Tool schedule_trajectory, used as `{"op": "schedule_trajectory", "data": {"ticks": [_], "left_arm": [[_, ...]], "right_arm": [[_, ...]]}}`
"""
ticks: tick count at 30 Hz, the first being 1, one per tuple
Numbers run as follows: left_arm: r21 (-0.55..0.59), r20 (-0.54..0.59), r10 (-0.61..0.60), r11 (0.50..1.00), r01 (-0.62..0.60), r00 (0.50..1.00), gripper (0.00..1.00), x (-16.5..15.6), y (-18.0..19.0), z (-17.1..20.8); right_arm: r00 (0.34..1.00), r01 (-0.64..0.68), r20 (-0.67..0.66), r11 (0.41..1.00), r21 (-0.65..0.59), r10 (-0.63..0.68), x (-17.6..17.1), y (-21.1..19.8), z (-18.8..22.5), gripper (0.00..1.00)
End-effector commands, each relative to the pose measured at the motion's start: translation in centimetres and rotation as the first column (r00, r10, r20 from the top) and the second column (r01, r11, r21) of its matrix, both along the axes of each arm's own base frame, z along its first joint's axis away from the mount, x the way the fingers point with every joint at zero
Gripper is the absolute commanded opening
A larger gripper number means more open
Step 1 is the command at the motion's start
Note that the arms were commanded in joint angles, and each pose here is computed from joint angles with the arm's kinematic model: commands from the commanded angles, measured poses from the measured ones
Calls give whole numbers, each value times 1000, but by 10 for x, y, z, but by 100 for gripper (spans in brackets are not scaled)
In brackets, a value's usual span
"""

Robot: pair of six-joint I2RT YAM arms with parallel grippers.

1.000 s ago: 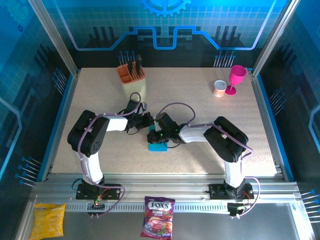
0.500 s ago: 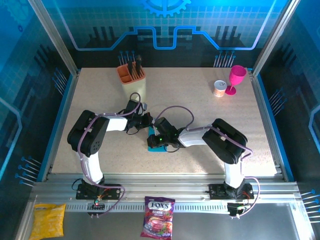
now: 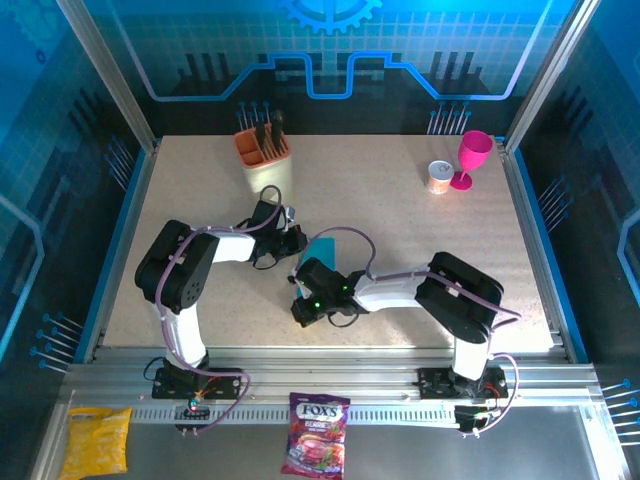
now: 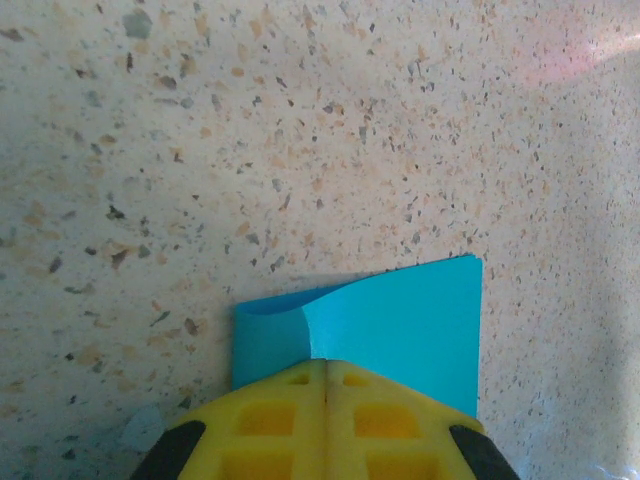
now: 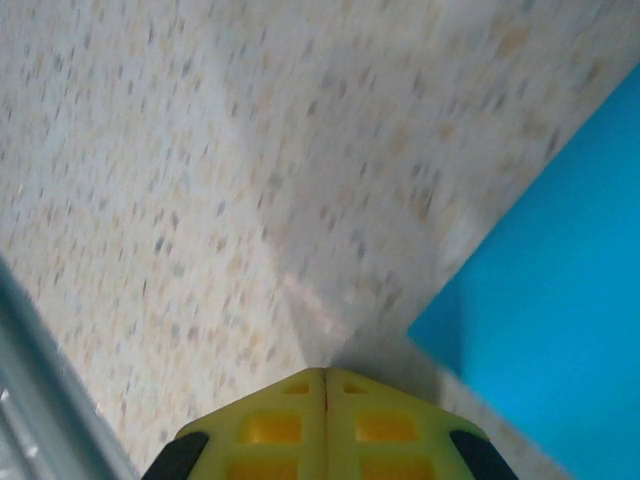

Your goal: Fold a paper plane with a square sheet of paper (pick it up from the middle)

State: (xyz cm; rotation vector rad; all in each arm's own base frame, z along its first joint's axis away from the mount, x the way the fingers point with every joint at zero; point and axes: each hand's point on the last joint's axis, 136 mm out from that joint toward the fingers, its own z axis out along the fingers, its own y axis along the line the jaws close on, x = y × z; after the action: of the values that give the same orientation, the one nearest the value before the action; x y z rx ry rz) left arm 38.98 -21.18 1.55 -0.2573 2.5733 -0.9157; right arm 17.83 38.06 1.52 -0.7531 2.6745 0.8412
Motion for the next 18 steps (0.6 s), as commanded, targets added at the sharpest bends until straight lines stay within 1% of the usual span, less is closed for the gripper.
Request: {"op": "schedule_trajectory", "data": {"ticks": [1, 4, 7, 11, 14, 16, 18], "left_arm": [[82, -77, 28, 996, -21, 997, 0, -14, 15, -30], [76, -73, 27, 997, -22, 997, 0, -15, 15, -27], [59, -57, 27, 998, -24, 998, 0, -15, 13, -18], [30, -30, 27, 999, -26, 999, 0, -14, 9, -2], [10, -14, 28, 1000, -28, 1000, 0, -12, 7, 10], [-2, -4, 28, 1000, -28, 1000, 0, -12, 5, 16], [-18, 8, 29, 999, -29, 1000, 0, -10, 3, 24]], "right_arm": [[990, -21, -138, 999, -50, 14, -30, -34, -8, 0], [986, 93, -143, 993, 66, -83, -6, -49, 23, 0], [972, 216, -121, 969, 123, -201, 23, -75, 50, 0], [937, 349, -71, 931, 107, -343, 52, -112, 68, 0], [911, 412, -60, 906, 98, -408, 62, -127, 71, 0], [899, 437, -61, 895, 93, -433, 64, -131, 70, 4], [889, 458, -68, 885, 87, -453, 64, -133, 67, 11]]}}
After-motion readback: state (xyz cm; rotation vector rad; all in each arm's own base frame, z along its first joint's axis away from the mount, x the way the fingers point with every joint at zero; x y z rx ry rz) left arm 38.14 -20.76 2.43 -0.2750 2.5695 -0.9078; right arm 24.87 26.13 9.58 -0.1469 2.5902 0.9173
